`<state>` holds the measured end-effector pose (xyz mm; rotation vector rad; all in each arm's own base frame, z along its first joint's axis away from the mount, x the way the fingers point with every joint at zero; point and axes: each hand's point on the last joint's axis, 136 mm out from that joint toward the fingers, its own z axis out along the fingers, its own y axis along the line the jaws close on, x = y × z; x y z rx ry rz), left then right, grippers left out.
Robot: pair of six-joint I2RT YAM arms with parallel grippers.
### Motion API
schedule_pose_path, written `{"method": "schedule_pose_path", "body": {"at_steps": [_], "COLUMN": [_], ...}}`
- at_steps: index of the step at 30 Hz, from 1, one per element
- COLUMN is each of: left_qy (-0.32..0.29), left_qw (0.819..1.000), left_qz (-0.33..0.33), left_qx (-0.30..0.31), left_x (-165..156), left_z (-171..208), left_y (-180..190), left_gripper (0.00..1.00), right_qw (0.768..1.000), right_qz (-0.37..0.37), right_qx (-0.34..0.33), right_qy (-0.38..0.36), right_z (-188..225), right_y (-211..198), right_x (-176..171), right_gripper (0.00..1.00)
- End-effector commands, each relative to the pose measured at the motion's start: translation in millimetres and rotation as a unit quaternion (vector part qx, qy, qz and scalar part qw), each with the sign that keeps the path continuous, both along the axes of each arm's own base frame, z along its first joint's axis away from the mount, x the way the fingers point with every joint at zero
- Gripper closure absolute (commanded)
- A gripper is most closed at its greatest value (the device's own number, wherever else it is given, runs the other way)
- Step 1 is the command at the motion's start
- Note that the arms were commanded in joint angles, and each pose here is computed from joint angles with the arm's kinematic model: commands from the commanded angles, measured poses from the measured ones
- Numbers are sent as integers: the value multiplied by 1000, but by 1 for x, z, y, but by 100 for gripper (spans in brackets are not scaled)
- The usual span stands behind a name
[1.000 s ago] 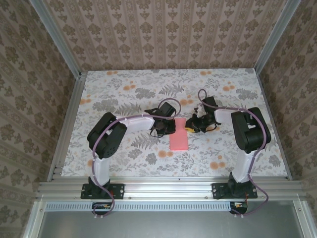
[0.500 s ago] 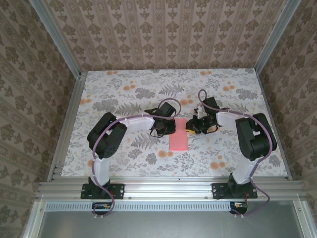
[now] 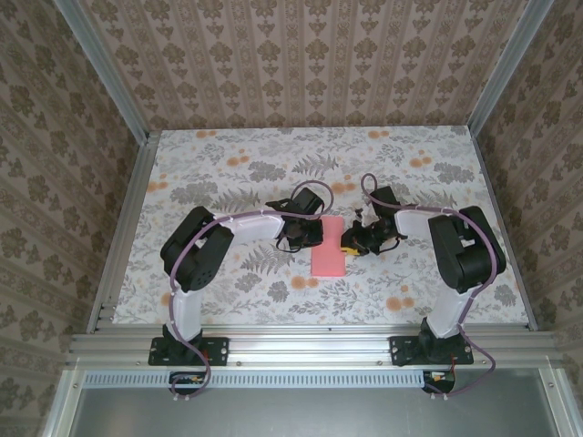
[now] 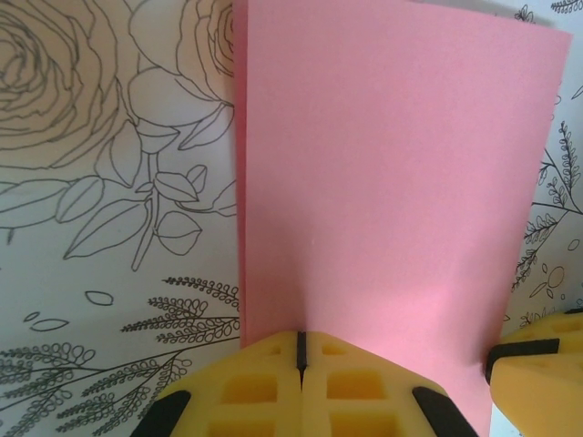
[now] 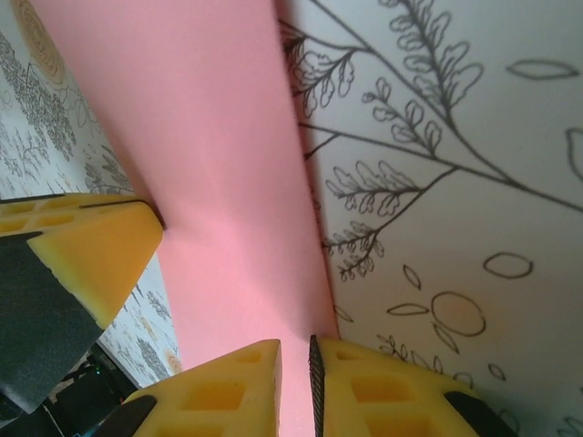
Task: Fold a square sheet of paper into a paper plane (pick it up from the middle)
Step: Fold the square sheet of paper in half at the center of the table.
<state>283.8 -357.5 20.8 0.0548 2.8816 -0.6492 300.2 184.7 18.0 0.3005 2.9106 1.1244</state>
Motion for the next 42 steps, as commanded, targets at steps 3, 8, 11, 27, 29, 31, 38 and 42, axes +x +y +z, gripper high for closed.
{"method": "schedule_pose_path", "body": {"at_steps": [3,8,11,27,29,31,38,42], "left_qy": [31,32,33,32,32,31,32,33], "left_qw": [998,998,998,998,998,998,998,998], "left_qz": [-15,-14,-14,-13,-13,-12,-13,-12], "left_qx": [54,54,55,56,55,57,56,56], "left_x": [-19,-19,-19,-20,-20,-19,-20,-20], "left_z": [-26,-27,-27,-27,-27,-26,-27,-27], "left_y": [18,18,18,19,19,20,20,20], "left_gripper": [100,100,100,100,100,100,100,100], "right_qw": [1000,1000,1000,1000,999,999,999,999], "right_qz": [5,7,7,12,14,19,18,26], "right_qx": [8,15,8,18,29,37,-9,-2], "right_qy": [-18,-18,-1,-2,1,9,44,30], "right_z": [26,23,6,15,14,9,-27,-14], "right_y": [8,16,14,12,16,21,7,8], "right_x": [-3,-10,-16,-36,-41,-47,-68,-68], "right_gripper": [81,81,81,81,81,80,81,81]}}
